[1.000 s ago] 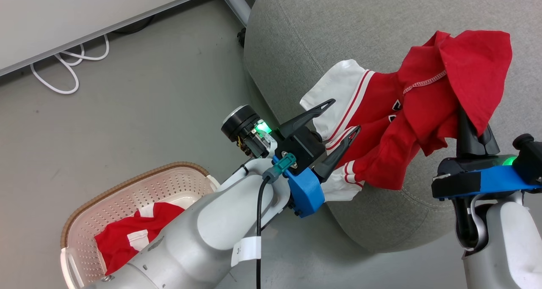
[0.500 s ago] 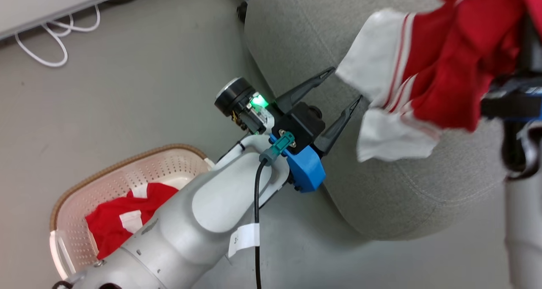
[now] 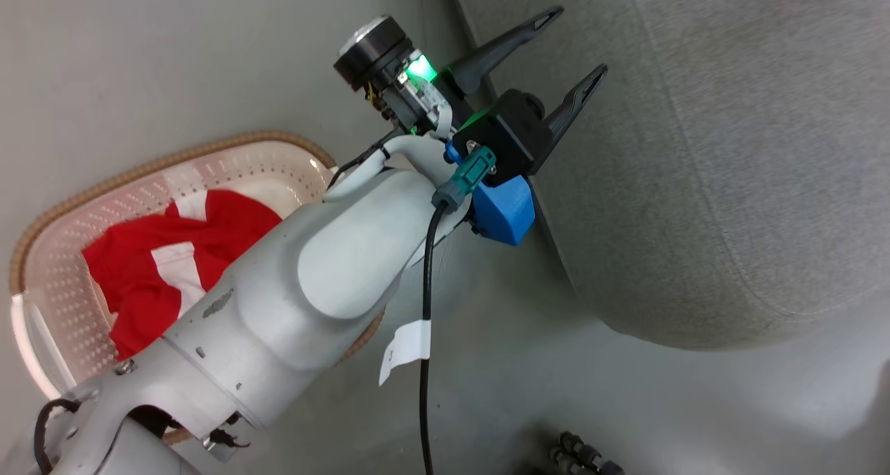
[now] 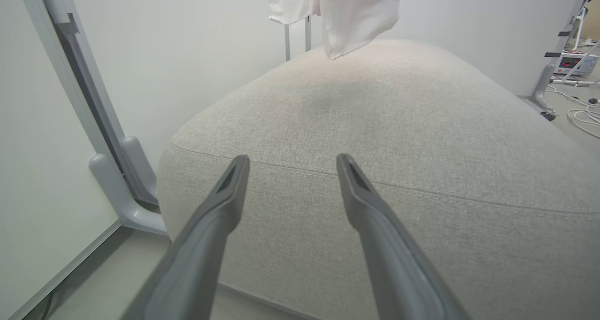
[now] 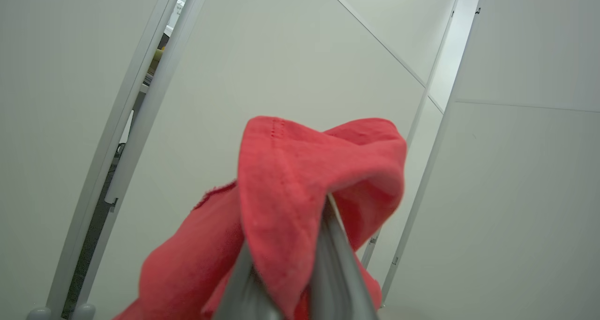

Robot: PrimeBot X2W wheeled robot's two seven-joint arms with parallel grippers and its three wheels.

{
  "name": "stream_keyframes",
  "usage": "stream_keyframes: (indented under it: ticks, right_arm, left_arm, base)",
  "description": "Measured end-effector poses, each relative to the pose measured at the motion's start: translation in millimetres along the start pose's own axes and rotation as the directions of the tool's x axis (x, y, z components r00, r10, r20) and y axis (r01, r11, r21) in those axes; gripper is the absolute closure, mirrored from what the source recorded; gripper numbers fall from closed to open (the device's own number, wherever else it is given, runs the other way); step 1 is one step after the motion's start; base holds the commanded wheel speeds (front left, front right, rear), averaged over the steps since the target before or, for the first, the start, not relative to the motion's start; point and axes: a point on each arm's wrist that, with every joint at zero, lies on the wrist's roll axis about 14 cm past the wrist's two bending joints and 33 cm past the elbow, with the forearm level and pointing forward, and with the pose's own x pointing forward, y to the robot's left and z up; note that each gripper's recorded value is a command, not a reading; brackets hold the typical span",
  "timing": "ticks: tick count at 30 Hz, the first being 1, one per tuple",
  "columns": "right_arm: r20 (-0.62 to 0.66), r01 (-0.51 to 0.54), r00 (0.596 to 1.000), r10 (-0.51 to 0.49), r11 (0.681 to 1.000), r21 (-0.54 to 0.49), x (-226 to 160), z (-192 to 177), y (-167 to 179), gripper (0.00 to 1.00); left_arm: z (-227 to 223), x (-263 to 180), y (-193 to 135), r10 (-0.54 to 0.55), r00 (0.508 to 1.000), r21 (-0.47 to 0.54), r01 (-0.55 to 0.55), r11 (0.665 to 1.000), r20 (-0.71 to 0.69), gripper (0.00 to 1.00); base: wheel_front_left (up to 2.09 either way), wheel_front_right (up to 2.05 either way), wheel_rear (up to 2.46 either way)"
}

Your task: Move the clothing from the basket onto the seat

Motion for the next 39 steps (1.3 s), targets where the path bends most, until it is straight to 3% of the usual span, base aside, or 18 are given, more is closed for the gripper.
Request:
stream_keyframes:
  ticks: [5, 10, 17, 21, 26, 28, 29, 39]
  right_arm:
    - [-0.117, 0.007, 0.993, -0.013, 0.999, -0.052, -1.6, -54.3, 4.0, 1.0]
    - [-0.284, -0.034, 0.959, 0.014, 0.997, -0.067, -25.4, -121.4, 28.4, 1.0]
    - [-0.506, -0.018, 0.863, 0.009, 1.0, -0.013, -91.4, -196.8, 49.1, 1.0]
    - [-0.594, -0.006, 0.805, 0.012, 1.0, 0.012, -124.8, -222.0, 56.9, 1.0]
    - [-0.649, -0.001, 0.76, 0.027, 0.999, 0.04, -149.3, -235.4, 66.0, 1.0]
    - [-0.653, 0.001, 0.757, 0.031, 0.999, 0.048, -153.1, -234.3, 67.4, 0.51]
    - [-0.648, 0.009, 0.761, 0.029, 0.998, 0.055, -153.2, -231.7, 66.9, 0.02]
    - [-0.623, -0.006, 0.781, 0.039, 0.998, 0.055, -178.6, -194.7, 47.1, 0.0]
  left_arm:
    - [-29.1, 0.0, 11.3, 0.004, 1.0, -0.03, -0.005, 1.0, -0.016, 0.0]
    - [-53.2, -4.3, 20.4, 0.013, 0.999, -0.053, -0.015, 0.998, -0.039, 0.0]
    - [-65.3, -12.3, 27.2, 0.033, 0.998, -0.057, -0.036, 0.998, -0.056, 0.0]
    - [-65.9, -14.3, 27.7, 0.035, 0.998, -0.058, -0.038, 0.998, -0.057, 0.0]
    - [-63.0, -14.4, 28.2, 0.035, 0.998, -0.052, -0.038, 0.998, -0.054, 0.0]
    - [-60.6, -14.0, 28.7, 0.038, 0.998, -0.047, -0.04, 0.998, -0.052, 0.0]
    - [-58.7, -13.7, 28.7, 0.038, 0.998, -0.043, -0.04, 0.998, -0.051, 0.0]
    - [-23.5, -14.7, 20.7, 0.059, 0.998, -0.033, -0.06, 0.998, -0.023, 0.0]
  base:
    - [0.0, 0.0, 0.0]
    - [0.0, 0.0, 0.0]
    - [0.0, 0.0, 0.0]
    - [0.0, 0.0, 0.0]
    - [0.0, 0.0, 0.0]
    - [0.0, 0.0, 0.0]
    - [0.0, 0.0, 0.0]
    - [0.0, 0.0, 0.0]
